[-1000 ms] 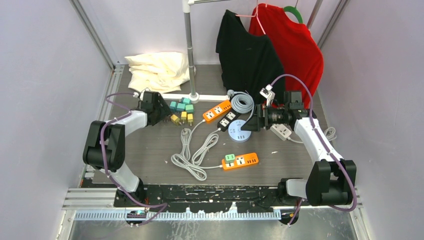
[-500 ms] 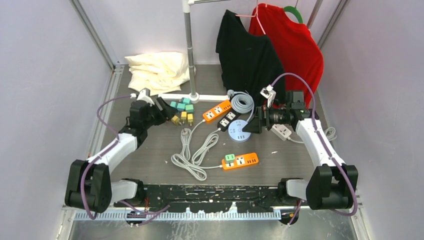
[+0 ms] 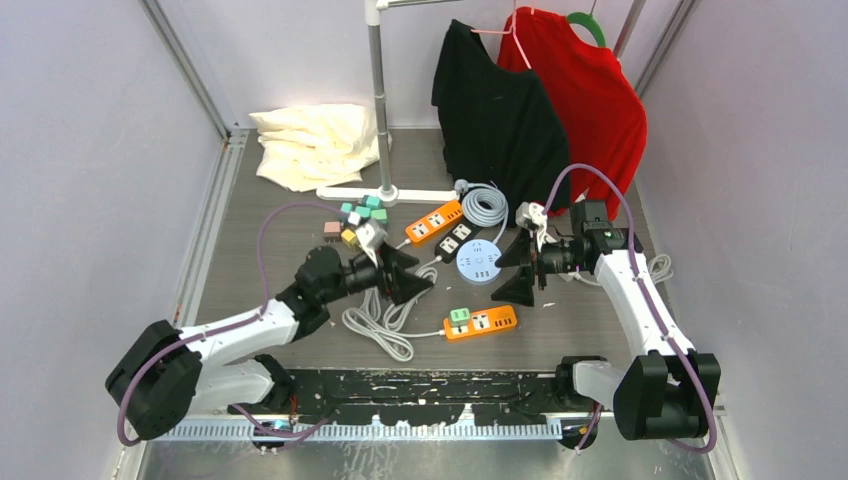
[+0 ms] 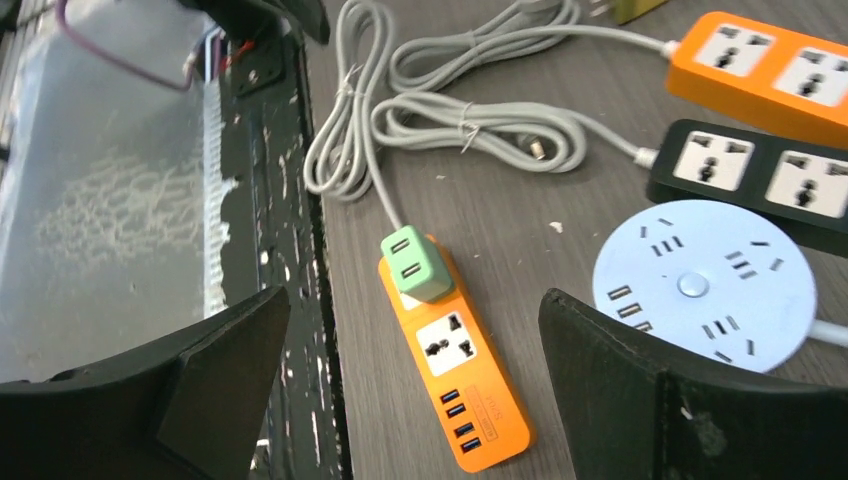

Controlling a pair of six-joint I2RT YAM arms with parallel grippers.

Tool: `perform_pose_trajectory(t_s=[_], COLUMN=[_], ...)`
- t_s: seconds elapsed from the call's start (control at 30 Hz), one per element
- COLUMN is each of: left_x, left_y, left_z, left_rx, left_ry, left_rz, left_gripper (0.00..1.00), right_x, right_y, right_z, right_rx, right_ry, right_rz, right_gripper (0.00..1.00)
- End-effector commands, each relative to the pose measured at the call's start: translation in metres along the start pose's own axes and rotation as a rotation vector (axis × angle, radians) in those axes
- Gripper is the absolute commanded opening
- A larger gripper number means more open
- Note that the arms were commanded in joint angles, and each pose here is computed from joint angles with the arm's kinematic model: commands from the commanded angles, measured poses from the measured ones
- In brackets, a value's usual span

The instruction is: Pull the plug off the socket

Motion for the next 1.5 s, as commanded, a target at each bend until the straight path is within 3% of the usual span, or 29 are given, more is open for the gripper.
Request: perform_pose_trajectory(t_s=[0.0,0.33,0.47,0.6,0.87,1.13,1.47], left_x=[-0.023,-0.013,-0.011,-0.003,0.003,0.002,0.000], left_y=[-0.012,-0.073,-0.094,-0.106,-0.113,-0.121,-0.132], left_z=[0.005,0.025,0.034,0.039,0.050,0.053,0.050], left_rx=[-0.141,-0.119,-0.068,-0.029,-0.006,0.024,0.046], left_ry=[-0.203,-0.374,-0.395,-0.366,-0.336,-0.332,-0.308], left_rz=[0.394,0.668,0.710,0.714,0.686,0.610,0.621], left_gripper=[0.72,0.83,0.85,0.86,0.86,0.83,0.81], right_x=[0.015,0.012,0.005,-0.004,-0.005,0.002,0.006], right_y=[0.001,-0.019,-0.012,-0.008,-0.028,-0.038,-0.051], right_z=[-0.004,0.013,0.040,0.058,0.081,0.091,0.101], right_rx=[-0.023,0.109,0.204,0.260,0.327,0.334,0.349], right_ry=[0.116,0.222,0.263,0.224,0.197,0.247,0.291], right_rz=[-0.245,-0.554,-0.644,-0.633,-0.613,-0.609,-0.610], right_gripper=[1.00,1.00,0.92,0.82,0.72,0.69,0.60])
Point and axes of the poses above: each gripper's point midway between its finger pads, its own z axis out along the fingers, its own x axis along the line the jaws close on, y = z × x, the point moved 9 cm from there along -z, back along the fingers, and after that the axes turned 4 degrees about -z, right-handed, at the moved point
